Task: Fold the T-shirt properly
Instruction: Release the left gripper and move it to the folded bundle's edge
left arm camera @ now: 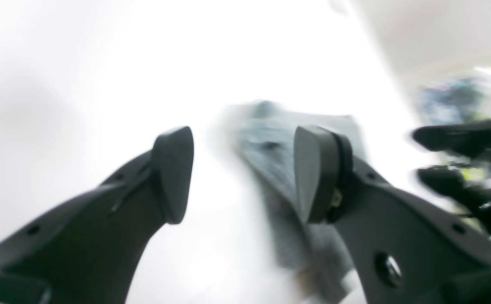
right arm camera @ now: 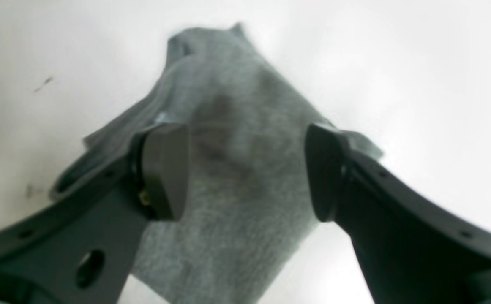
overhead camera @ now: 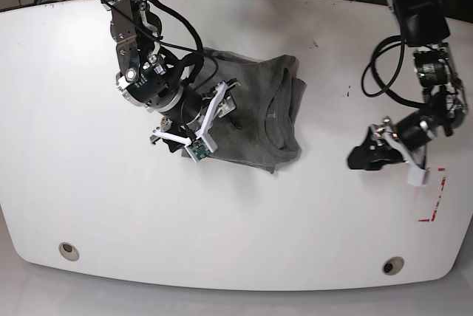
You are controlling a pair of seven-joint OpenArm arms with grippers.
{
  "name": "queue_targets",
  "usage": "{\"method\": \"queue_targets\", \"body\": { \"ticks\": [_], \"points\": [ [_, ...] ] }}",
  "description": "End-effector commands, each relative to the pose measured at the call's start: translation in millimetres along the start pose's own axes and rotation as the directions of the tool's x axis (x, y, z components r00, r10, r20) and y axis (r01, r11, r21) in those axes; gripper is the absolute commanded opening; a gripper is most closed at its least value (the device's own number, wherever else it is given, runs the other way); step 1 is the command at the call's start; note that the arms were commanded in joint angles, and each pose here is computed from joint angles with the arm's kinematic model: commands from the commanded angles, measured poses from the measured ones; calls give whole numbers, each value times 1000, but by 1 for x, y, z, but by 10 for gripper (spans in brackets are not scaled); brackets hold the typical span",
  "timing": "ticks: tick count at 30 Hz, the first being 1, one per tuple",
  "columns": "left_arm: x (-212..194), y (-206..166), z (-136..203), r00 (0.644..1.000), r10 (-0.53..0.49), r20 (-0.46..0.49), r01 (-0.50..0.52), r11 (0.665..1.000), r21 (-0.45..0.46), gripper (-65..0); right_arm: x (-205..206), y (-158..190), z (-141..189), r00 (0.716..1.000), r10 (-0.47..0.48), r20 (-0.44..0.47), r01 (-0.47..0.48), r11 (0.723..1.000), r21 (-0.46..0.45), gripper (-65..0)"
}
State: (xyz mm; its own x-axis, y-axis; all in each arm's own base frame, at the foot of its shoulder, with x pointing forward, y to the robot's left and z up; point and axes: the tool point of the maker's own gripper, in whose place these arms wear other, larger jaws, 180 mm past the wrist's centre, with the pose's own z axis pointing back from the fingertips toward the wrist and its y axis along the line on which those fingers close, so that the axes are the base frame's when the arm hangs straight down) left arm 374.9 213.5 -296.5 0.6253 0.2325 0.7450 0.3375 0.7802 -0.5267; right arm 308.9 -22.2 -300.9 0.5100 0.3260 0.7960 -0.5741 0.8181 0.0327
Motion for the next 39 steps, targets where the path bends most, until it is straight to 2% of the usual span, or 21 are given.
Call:
{"method": "queue_targets", "body": {
  "ticks": [1, 5, 8, 14, 17, 21, 24, 27, 30, 33, 39],
  "points": [
    [24, 4, 16, 997, -72, 24, 71, 997, 26, -299, 16, 1, 2, 997, 10, 72, -11, 1000, 8, -243],
    [23, -1, 23, 989, -148, -20, 148, 988, 36, -322, 12, -7, -2, 996, 8, 86, -8, 1000, -1, -266],
    [14, -21, 18, 976, -210, -53, 210, 978, 0, -385, 15, -20, -6, 993, 4, 114, -2, 1000, -22, -360],
    [-18, -57, -10, 936, -319, -150, 312, 947, -73, -510, 11, -52, -16, 991, -47, 127, 56, 996, -69, -606],
    [-34, -64, -20, 908, -370, -195, 364, 929, -69, -546, 11, -55, -20, 992, -34, 118, 41, 997, -59, -637],
    [-57, -68, -25, 898, -373, -232, 369, 927, -64, -550, 12, -45, -20, 993, 5, 121, -3, 1000, -19, -614],
    [-67, -72, -24, 894, -377, -243, 373, 926, -63, -550, 17, -36, -25, 991, -4, 133, 4, 1000, 4, -552],
    [-82, -69, -17, 893, -361, -269, 358, 932, -59, -550, 24, -29, -29, 988, -25, 150, 23, 1000, 20, -433],
    [-84, -54, -4, 910, -318, -266, 328, 945, -5, -550, 33, -29, -39, 986, -49, 159, 44, 998, 33, -271],
    [-86, -34, 15, 930, -263, -257, 289, 955, 68, -550, 39, -24, -51, 985, -75, 156, 67, 996, 56, -176],
    [-81, 2, 53, 957, -188, -220, 234, 950, 206, -549, 47, -4, -80, 990, -81, 116, 67, 991, 117, -162]
  ]
}}
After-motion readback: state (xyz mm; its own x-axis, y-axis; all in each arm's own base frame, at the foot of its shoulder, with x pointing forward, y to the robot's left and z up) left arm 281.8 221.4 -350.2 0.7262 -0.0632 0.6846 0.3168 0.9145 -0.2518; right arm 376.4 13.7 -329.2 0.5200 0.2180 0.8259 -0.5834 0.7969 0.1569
